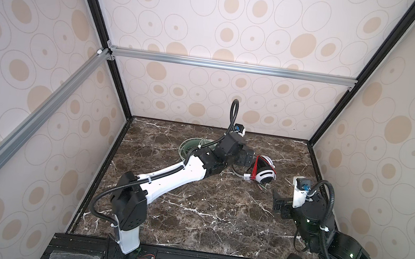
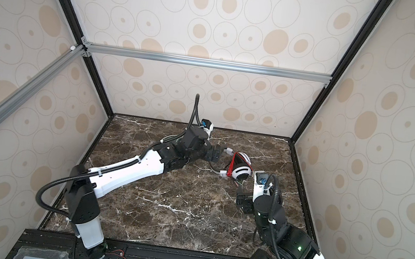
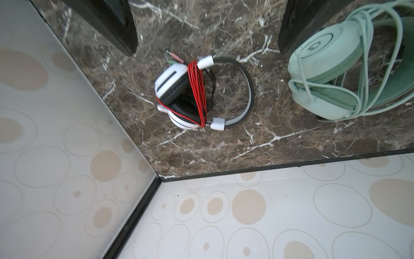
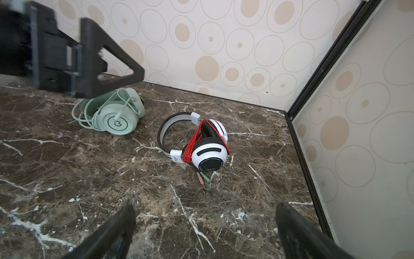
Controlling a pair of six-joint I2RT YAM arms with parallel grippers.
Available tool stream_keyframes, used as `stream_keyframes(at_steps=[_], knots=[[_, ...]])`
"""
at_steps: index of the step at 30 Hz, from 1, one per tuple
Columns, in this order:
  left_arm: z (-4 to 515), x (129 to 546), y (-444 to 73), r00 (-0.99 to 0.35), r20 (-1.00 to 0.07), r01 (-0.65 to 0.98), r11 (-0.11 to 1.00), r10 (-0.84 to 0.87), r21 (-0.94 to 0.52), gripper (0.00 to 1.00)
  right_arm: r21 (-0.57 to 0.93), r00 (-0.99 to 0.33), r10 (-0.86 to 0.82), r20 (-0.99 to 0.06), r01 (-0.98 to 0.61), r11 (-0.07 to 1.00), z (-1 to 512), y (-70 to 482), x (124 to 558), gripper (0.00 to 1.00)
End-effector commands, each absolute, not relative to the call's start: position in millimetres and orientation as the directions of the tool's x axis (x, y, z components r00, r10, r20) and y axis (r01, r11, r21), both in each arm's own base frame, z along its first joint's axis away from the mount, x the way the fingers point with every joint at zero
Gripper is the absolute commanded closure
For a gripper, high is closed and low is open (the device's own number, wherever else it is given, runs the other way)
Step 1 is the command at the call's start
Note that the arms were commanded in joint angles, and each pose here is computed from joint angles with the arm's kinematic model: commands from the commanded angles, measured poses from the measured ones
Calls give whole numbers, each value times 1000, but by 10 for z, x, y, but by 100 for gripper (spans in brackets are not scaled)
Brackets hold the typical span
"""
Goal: Wrap the headphones
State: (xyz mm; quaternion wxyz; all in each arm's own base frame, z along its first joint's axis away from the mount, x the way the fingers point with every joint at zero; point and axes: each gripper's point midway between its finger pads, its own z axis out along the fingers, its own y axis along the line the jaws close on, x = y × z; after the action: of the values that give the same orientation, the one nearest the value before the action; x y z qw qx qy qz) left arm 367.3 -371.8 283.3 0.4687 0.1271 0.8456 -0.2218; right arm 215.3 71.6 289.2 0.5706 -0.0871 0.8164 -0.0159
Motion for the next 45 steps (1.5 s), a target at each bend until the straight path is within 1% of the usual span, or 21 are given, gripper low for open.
stream_keyframes(at_steps=[1, 3, 8, 14, 20, 25, 30, 36, 40, 45], knots=[[2945, 3411, -3584, -493, -869, 473, 853, 47, -222, 2, -126, -336, -144, -931, -74, 989, 2950, 651, 2185, 0], [2947, 3255, -3411, -491, -870, 466, 858, 47, -216, 2, -122, -336, -134, -932, -57, 991, 2933, 663, 2222, 0], [2866, 2922, -2762, -476, -879, 394, 900, 26, -187, 2, -102, -330, -106, -938, -30, 994, 2852, 706, 2315, 0], [2528, 2582, -1950, -451, -890, 295, 953, 75, -69, 2, -77, -371, -65, -926, 16, 997, 2628, 678, 2413, 0], [2638, 2372, -1313, -375, -926, 171, 985, 39, -27, 2, 10, -396, 40, -917, 79, 997, 2439, 557, 2467, 0], [2697, 2268, -1052, -338, -941, 119, 992, 6, -36, 2, 22, -399, 82, -913, 151, 988, 2282, 408, 2488, 0], [2538, 2260, -759, -344, -939, -30, 999, 7, 18, 2, 26, -397, 92, -913, 170, 985, 2166, 356, 2589, 0], [2525, 2317, -553, -252, -966, -182, 983, -48, -1, 2, -5, -378, 87, -922, 236, 972, 2055, 236, 2806, 0], [2369, 2365, -557, -187, -982, -173, 984, 16, 48, 2, 5, -373, 85, -924, 209, 978, 1964, 274, 2961, 0], [2251, 2393, -417, -127, -992, -229, 973, -3, 26, 2, 7, -376, 108, -920, 259, 966, 1810, 167, 3072, 0]])
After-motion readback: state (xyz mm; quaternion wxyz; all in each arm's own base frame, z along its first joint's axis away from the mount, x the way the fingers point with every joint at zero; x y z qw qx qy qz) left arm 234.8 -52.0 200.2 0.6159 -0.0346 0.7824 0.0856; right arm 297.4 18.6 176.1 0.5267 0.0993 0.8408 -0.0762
